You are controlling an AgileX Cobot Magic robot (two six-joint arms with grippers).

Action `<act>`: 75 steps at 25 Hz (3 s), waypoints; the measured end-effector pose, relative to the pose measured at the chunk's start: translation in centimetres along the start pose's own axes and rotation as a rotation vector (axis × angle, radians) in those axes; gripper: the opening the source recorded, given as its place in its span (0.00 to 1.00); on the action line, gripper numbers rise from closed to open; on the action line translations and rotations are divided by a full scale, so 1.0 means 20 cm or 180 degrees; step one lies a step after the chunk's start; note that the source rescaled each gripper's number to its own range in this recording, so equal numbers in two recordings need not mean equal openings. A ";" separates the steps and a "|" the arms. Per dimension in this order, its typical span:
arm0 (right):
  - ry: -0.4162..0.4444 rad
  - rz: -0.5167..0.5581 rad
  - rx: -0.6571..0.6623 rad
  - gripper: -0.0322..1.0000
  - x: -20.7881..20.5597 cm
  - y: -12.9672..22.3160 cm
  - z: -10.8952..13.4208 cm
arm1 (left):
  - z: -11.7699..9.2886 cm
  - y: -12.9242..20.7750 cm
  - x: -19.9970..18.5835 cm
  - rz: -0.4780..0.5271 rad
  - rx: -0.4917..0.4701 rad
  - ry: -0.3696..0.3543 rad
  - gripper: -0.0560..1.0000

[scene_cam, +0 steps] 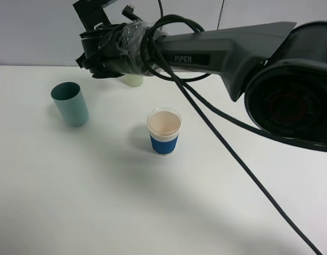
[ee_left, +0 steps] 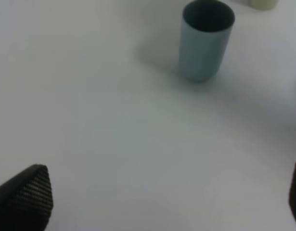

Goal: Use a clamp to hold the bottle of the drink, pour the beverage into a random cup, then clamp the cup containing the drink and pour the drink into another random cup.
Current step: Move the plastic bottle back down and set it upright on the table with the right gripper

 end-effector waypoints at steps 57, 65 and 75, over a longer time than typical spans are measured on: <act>-0.0808 0.0459 0.0788 0.03 -0.25 0.35 -1.03 | 0.00 0.00 0.00 0.0001 -0.0013 -0.0008 1.00; -0.0762 0.0357 0.0809 0.03 -0.25 0.47 -1.10 | 0.00 0.00 0.00 0.0001 -0.0018 -0.0008 1.00; -0.0855 0.0264 0.0034 0.03 -0.15 0.58 -1.05 | 0.00 0.00 0.00 0.0001 -0.0018 -0.0008 1.00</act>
Point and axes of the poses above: a point on each arm's last joint axis where the gripper is mounted, x pointing out along that axis toward the gripper, z along the wrist's bending axis when the last joint is at zero, y = z × x, the point moved 3 cm from there along x, pointing out along that axis toward the gripper, and after that the axes turned 6 degrees about x, right-handed, at the moved point
